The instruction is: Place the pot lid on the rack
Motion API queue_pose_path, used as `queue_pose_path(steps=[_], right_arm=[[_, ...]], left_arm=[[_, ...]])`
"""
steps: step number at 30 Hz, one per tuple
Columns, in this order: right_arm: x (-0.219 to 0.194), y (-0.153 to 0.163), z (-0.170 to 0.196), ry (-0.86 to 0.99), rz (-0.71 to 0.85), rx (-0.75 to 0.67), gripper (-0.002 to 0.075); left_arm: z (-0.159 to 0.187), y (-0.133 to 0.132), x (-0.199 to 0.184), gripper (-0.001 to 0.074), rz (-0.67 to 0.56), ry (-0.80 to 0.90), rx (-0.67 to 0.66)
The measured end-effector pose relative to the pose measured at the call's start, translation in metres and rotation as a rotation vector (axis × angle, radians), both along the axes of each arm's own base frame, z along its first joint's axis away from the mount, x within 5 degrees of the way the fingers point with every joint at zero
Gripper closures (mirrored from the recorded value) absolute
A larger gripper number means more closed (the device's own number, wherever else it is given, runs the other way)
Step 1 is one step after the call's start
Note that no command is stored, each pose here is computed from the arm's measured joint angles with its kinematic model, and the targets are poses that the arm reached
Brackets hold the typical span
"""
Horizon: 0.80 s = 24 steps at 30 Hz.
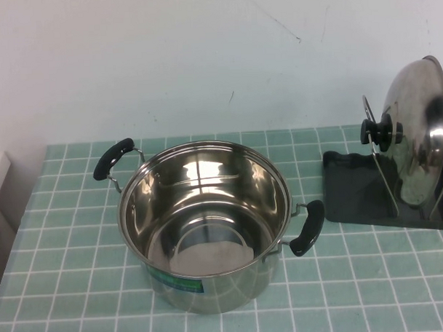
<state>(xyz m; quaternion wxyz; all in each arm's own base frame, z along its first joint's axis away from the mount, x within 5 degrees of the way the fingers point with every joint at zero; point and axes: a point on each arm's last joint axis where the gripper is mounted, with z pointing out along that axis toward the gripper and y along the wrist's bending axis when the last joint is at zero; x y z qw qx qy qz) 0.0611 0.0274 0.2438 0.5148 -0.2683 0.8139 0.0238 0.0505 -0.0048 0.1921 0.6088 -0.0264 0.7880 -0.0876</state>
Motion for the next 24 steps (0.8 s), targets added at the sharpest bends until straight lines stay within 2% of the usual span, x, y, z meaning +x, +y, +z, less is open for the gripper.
queue_pose_path(steps=[9,24], right_arm=[[0.000,0.000,0.000,0.002,0.001,0.008,0.0726],[-0.001,0.001,-0.001,0.016,0.008,0.010,0.0726]], left_arm=[[-0.019,0.002,0.002,0.0737,0.067,0.050,-0.052],[-0.019,0.001,0.002,0.0737,0.032,0.052,-0.042]])
